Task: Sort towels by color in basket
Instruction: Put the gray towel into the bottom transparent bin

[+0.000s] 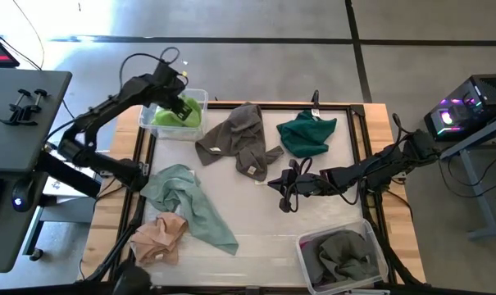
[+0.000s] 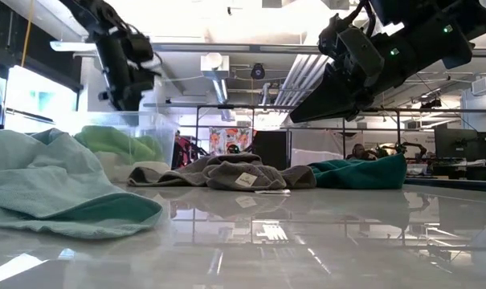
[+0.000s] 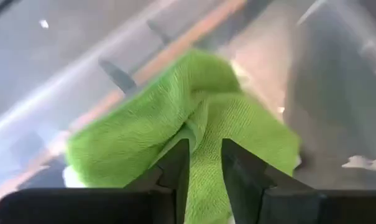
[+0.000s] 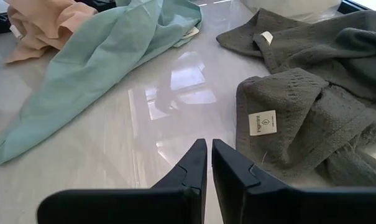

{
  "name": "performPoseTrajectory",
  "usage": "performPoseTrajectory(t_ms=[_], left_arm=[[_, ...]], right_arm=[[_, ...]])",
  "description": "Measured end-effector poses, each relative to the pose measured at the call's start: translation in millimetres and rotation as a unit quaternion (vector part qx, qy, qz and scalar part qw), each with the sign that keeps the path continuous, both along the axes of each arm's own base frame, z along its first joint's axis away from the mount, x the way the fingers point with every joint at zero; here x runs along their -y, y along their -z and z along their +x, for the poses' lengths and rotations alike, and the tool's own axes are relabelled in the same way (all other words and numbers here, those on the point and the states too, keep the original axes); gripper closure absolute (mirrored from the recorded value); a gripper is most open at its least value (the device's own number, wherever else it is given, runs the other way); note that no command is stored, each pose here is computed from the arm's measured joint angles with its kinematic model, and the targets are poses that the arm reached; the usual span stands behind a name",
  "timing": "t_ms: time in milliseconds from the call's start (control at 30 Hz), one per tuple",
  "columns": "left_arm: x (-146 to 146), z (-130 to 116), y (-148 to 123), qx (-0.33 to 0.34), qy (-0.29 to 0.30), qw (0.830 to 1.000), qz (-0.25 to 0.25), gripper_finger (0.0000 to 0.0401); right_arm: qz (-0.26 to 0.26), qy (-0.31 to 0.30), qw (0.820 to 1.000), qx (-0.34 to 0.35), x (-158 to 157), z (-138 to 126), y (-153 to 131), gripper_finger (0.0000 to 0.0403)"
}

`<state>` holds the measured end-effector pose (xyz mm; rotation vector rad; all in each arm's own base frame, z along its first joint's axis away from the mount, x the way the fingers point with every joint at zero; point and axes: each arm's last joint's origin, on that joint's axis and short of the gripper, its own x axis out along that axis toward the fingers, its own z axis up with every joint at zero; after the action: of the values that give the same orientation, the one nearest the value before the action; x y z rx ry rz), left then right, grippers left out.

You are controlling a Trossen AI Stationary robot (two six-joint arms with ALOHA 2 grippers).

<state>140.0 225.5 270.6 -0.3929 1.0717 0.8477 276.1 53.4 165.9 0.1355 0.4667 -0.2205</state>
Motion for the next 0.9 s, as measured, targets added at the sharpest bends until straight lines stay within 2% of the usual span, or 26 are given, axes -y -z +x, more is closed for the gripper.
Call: performPoseTrajectory(t_ms=[267, 433, 533, 700, 833, 900], left_arm=[[46, -12, -56, 0.086, 0.002, 0.992, 0.092, 0.0310], [89, -4, -71, 0.171, 0.067, 0.972, 0.149, 0.0322], [116, 1, -69, 0.224, 0.108, 0.956, 0.155, 0.0329], [153, 15, -53, 0.273, 0.177, 0.937, 0.128, 0.0340], [176, 28, -38, 0.286, 0.207, 0.927, 0.125, 0.0350], [186, 34, -32, 0.289, 0.219, 0.923, 0.125, 0.0354]], right_arm=[[-0.018, -0.001, 1.000, -0.002, 2, 0, 0, 0.0382], [-0.070, 0.025, 0.997, 0.009, 16, 4, -4, 0.0371], [-0.080, 0.028, 0.996, 0.020, 31, 8, -7, 0.0338], [-0.098, 0.032, 0.994, 0.021, 60, 17, -11, 0.0251], [-0.095, 0.017, 0.995, 0.016, 84, 45, -14, 0.0179], [-0.090, 0.024, 0.996, -0.009, 97, 60, -10, 0.0150]])
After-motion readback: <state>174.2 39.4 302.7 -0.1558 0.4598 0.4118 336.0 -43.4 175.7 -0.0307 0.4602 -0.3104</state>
